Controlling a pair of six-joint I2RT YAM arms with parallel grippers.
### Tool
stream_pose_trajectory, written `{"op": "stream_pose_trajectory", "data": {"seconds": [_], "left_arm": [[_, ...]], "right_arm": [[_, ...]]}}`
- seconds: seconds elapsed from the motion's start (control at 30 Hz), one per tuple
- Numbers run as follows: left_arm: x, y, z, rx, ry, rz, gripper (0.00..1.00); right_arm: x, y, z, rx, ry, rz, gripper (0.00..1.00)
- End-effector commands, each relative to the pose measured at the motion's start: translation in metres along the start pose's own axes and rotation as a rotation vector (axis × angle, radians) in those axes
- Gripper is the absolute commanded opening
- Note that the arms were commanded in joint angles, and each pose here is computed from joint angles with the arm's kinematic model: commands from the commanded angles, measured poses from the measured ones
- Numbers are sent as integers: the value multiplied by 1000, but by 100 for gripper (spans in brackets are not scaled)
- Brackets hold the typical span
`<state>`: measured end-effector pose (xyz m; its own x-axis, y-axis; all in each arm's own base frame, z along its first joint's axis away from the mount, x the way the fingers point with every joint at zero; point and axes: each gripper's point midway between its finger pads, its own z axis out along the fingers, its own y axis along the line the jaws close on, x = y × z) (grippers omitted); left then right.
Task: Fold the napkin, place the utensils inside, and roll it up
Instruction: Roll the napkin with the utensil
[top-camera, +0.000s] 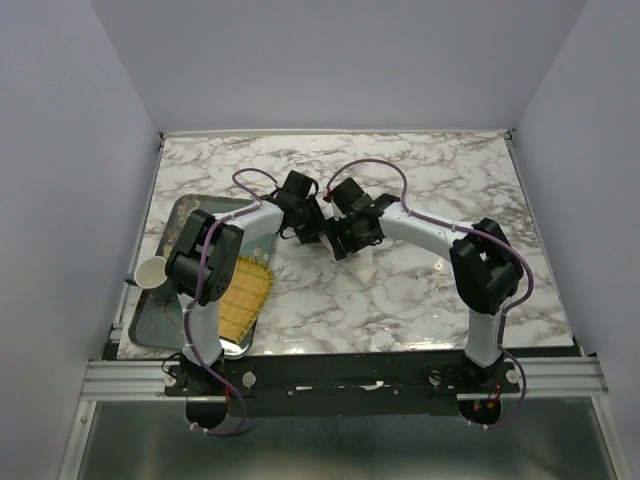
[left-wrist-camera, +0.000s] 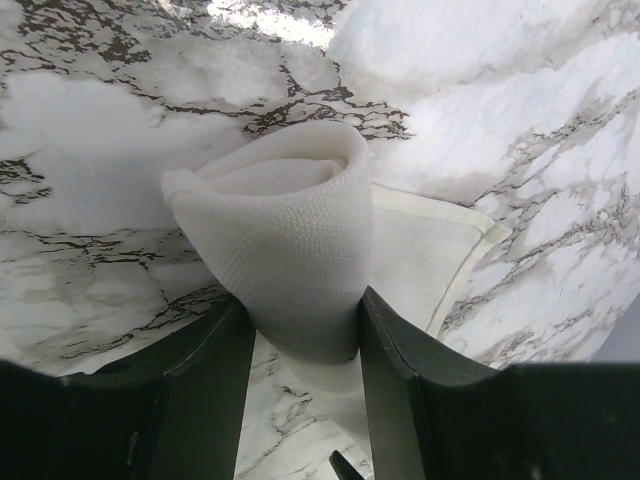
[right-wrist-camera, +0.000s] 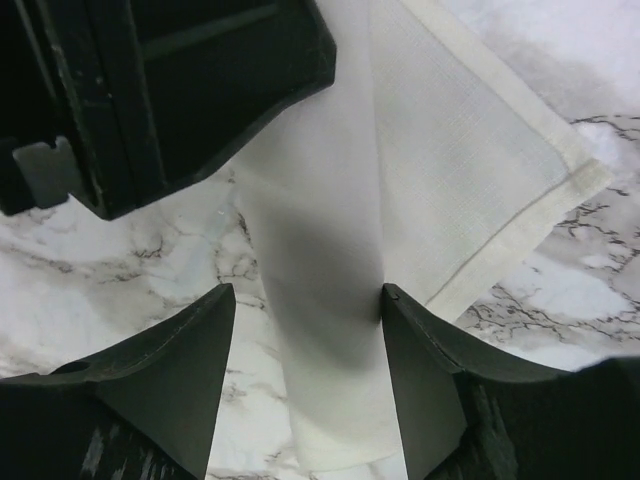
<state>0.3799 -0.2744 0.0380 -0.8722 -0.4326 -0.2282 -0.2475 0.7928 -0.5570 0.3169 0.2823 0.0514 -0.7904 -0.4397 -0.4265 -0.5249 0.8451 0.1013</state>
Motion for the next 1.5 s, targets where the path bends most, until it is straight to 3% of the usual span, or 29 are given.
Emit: {"op": "stream_pose_trajectory", "data": {"seconds": [0.0,0.73,0.83,1.03,1.17,1.27,1.47], "left_arm": [[7,4,-3,-11,12,-4,51],[10,1,-3,7,20,-30,50],[11,0,-6,15,23,-36,51],[6,0,-14,28,-3,-35,57],[0,2,-21,38,-21,-42,61],[-8,4,-26,37,-42,-41,63],[-16,-1,-43,44,-94,-2,68]], "right_arm": [[-14,-15,-1,188,-47,-16,68],[29,9,54,134,25,-4,71],[36,-5,58,209,34,-5,68],[43,-21,58,246,27,14,50],[42,-21,54,184,4,39,35],[38,-15,51,66,-23,56,30],[33,5,50,-357,-9,165,27]]}}
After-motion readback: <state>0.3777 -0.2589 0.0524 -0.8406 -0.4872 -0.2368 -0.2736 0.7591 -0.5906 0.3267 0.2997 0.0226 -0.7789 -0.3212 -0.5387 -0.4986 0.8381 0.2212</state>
